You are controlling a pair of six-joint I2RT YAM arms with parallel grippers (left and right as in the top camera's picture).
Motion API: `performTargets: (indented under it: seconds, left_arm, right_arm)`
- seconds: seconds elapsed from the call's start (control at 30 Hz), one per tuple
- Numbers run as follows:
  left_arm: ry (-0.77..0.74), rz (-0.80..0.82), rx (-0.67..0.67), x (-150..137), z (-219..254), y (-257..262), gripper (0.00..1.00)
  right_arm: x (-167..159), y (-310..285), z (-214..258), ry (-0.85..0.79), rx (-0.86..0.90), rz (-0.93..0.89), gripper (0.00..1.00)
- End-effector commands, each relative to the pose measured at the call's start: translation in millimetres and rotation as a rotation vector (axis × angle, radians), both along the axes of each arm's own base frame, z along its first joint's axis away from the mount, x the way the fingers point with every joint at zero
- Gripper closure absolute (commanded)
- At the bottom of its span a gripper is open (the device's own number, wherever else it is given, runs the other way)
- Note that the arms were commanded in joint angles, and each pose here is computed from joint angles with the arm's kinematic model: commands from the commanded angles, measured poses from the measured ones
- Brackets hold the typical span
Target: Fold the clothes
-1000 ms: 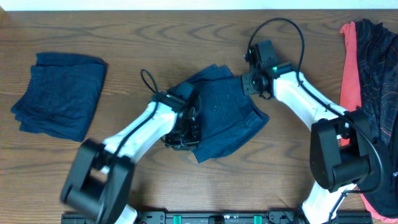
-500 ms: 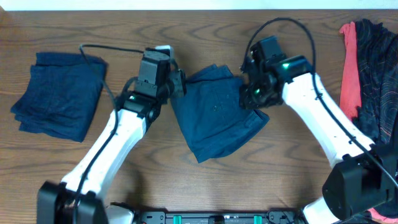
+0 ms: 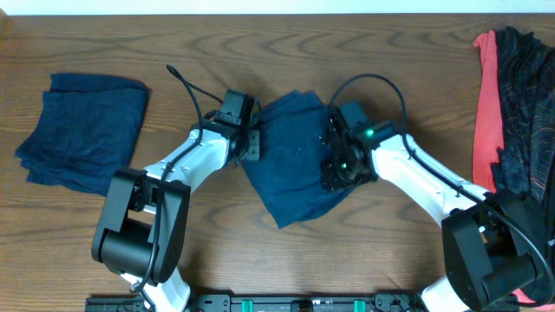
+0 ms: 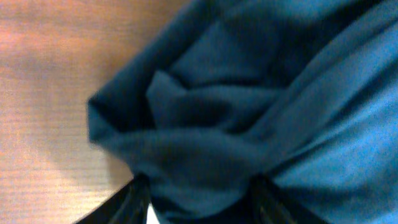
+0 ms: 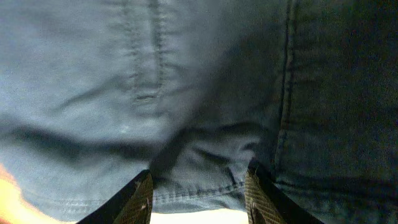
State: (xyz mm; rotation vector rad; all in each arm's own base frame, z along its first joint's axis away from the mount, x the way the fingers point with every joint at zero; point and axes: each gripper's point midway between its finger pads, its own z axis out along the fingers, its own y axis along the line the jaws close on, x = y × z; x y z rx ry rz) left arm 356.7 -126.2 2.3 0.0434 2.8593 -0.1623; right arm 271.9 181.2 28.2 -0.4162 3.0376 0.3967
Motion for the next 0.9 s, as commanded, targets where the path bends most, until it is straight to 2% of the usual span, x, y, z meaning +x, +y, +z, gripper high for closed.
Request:
performTargets:
  seconds: [0.0, 0.1, 0.17, 0.27, 0.43, 0.6, 0.7, 0.73, 0.8, 0.87]
  left_arm:
    - [0.132, 0.048, 0.018, -30, -8, 9, 0.48]
    - [0.316, 0.092, -0.065, -70, -9, -1, 0.48]
    - [0.417, 0.082, -0.147, -90, -5, -15, 0.58]
    - [0.516, 0.066, -0.248, -110, 3, -34, 0.63]
    - [0.590, 0.076, -0.247, -131, 10, -43, 0.63]
    - [0.497, 0.058, -0.285, -122, 38, -45, 0.63]
    - [0.330, 0.054, -0.296, -99, 66, -38, 0.60]
    - [0.261, 0.059, -0.283, -89, 74, -33, 0.56]
    - [0.118, 0.076, -0.243, -68, 90, -21, 0.34]
    - [-0.019, 0.092, -0.218, -47, 107, -13, 0.30]
  right_arm:
    - [-4, -18, -23, -0.008, -0.068, -0.043, 0.53]
    - [20, -33, -29, -0.118, -0.127, -0.082, 0.52]
    - [44, -37, -25, -0.211, -0.131, -0.114, 0.51]
    - [77, -38, -14, -0.344, -0.113, -0.139, 0.50]
    - [118, -31, 9, -0.525, -0.050, -0.143, 0.48]
    - [116, -31, 14, -0.519, -0.049, -0.140, 0.47]
    - [111, -33, 21, -0.511, -0.053, -0.139, 0.47]
    - [110, -34, 25, -0.515, -0.050, -0.140, 0.47]
    - [108, -34, 37, -0.532, -0.042, -0.142, 0.47]
    - [107, -34, 51, -0.557, -0.030, -0.144, 0.46]
